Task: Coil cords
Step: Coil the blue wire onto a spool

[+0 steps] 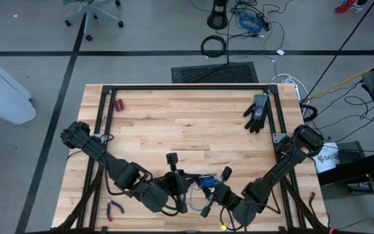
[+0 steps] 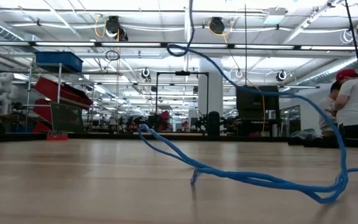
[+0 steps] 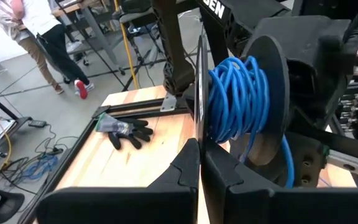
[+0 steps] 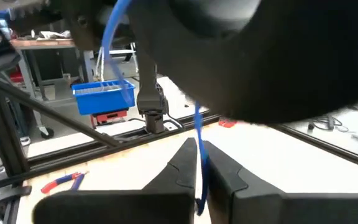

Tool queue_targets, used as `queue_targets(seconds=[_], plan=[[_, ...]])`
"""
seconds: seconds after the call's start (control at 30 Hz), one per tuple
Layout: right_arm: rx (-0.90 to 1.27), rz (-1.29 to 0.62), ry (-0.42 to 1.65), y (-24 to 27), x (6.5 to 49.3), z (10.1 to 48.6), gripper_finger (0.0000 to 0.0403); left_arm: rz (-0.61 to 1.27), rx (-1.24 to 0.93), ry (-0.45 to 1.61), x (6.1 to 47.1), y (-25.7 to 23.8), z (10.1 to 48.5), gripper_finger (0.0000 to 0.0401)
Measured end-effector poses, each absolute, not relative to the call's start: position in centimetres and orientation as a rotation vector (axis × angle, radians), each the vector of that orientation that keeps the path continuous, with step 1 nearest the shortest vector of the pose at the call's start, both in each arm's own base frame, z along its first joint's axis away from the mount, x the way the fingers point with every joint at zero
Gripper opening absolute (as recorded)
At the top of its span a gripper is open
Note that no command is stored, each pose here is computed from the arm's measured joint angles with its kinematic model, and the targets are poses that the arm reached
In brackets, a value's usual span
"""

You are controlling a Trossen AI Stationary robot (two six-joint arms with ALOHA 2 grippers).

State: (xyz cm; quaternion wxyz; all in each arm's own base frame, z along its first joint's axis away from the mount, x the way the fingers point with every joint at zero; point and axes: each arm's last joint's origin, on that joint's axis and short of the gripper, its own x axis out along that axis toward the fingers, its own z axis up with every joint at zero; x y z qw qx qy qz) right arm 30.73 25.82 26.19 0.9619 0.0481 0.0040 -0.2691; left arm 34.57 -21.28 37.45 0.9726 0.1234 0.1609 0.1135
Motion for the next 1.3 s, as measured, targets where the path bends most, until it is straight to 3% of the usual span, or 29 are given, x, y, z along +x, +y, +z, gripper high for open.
queue_targets(seconds=[0.37, 0.67, 1.0, 1.3], plan=[[0.041, -0.392, 0.053, 30.2, 26.3, 25.4, 0.0092, 0.204, 0.244, 0.327, 34.3, -21.6, 37.5, 0.0006], [0.113, -0.312, 0.157, 31.8, 22.5, 22.4, 0.0104, 0.196, 0.220, 0.302, 33.6, -21.4, 38.5, 0.0006], [0.072, -0.365, 0.261, 31.9, 24.9, 14.5, 0.0107, 0.185, 0.220, 0.294, 33.3, -21.7, 38.8, 0.0006], [-0.084, -0.393, 0.282, 29.7, 28.7, 14.8, 0.0164, 0.187, 0.223, 0.293, 33.3, -21.7, 38.8, 0.0006]])
